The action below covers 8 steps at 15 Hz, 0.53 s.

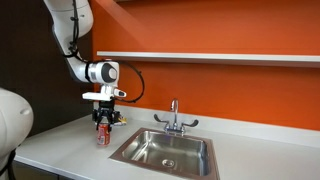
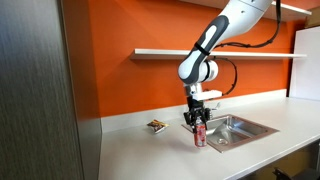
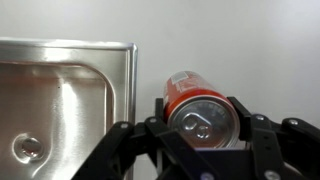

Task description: Remove the can from the sink

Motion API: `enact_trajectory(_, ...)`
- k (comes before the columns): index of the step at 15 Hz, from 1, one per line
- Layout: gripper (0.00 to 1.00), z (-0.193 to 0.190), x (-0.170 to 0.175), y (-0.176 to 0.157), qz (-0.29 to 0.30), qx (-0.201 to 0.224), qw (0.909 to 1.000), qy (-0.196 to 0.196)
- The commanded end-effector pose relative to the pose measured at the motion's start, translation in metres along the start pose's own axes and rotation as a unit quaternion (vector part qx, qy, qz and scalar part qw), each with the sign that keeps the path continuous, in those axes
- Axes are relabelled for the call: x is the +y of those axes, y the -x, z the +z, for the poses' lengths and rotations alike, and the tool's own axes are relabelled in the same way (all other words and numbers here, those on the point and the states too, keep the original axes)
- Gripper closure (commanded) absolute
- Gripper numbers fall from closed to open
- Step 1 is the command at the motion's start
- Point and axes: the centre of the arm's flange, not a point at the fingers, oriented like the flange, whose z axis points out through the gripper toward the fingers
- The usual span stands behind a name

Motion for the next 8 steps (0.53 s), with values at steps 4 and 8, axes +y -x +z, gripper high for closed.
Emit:
enact_trajectory(4,0.62,0.000,-0.008,-0.018,-0.022,0.001,0.9994,-0.025)
enact_trajectory(8,0.62,0.006,-0.008,-0.023,-0.025,0.002,0.9990,-0.036)
